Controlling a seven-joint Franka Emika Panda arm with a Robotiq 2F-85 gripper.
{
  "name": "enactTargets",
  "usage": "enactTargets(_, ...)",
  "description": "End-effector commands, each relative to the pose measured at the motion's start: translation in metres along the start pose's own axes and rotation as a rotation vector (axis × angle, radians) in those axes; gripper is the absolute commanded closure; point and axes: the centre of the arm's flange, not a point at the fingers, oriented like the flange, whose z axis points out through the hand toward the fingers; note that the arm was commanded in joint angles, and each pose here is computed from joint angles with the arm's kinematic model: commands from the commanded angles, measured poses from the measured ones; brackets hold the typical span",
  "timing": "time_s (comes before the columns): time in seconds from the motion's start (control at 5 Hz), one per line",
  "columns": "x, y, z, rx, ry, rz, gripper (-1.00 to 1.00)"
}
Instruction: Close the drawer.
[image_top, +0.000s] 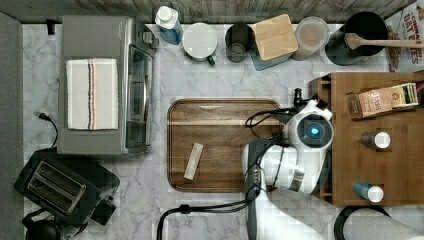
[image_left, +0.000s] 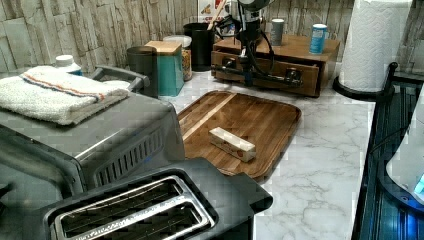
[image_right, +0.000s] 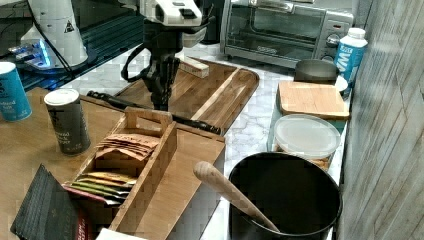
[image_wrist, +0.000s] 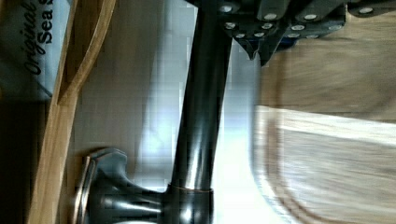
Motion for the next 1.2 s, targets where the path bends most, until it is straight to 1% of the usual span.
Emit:
enactTargets(0.2,-0.040,0.182,-0.047,-0.147,0.048,0.293,1.00)
enactTargets(0.4,-0.048,0.166,-0.057,-0.156,0.071,0.291,1.00)
enactTargets(1.2,-0.048,0.166,-0.057,-0.156,0.071,0.291,1.00)
